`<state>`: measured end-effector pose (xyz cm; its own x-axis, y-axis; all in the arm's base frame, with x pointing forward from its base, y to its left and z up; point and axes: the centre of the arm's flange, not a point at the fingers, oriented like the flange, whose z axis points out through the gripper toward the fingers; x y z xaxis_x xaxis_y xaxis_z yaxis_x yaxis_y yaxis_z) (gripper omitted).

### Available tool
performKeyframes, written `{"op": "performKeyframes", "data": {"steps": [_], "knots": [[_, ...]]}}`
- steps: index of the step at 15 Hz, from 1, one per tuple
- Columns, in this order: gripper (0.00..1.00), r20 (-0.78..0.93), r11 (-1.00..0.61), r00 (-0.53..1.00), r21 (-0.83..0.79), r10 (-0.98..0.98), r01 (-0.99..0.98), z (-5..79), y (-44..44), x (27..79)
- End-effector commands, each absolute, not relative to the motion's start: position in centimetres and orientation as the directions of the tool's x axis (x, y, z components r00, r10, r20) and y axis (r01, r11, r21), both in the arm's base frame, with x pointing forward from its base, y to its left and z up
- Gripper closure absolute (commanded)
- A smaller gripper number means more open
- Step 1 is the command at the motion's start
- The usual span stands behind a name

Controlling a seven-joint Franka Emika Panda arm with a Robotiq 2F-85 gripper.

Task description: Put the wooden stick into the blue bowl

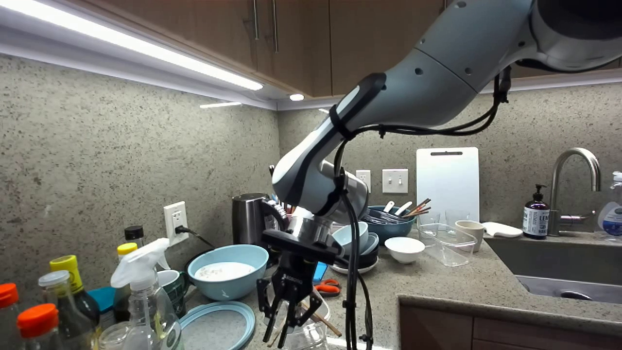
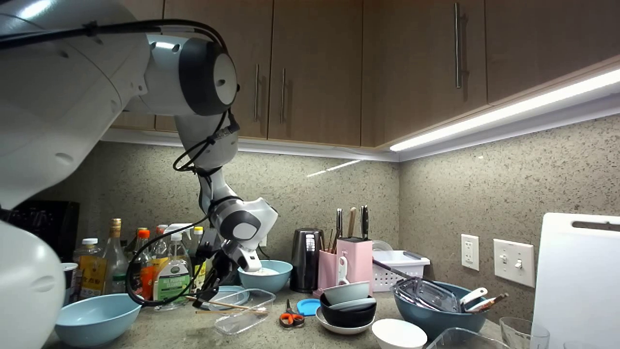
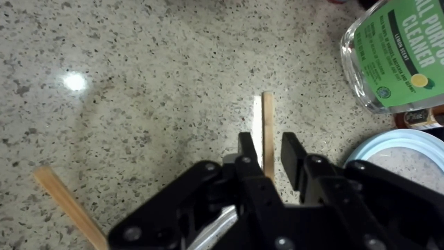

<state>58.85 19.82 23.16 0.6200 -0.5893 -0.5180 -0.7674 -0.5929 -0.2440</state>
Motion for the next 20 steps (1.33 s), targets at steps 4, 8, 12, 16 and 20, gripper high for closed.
{"op": "performKeyframes", "data": {"steps": [4,8,12,16,20], "knots": [[0.99,-0.516,-0.604,0.625,-0.235,-0.586,-0.761,23.6,20.6,58.5],[0.98,-0.461,-0.670,0.678,-0.214,-0.573,-0.711,24.6,21.8,57.0],[0.98,-0.334,-0.795,0.797,-0.182,-0.503,-0.578,26.9,23.6,54.8],[0.98,-0.206,-0.891,0.894,-0.145,-0.397,-0.430,30.3,24.5,53.2],[0.98,-0.136,-0.937,0.950,-0.177,-0.280,-0.301,35.0,24.0,53.5]]}}
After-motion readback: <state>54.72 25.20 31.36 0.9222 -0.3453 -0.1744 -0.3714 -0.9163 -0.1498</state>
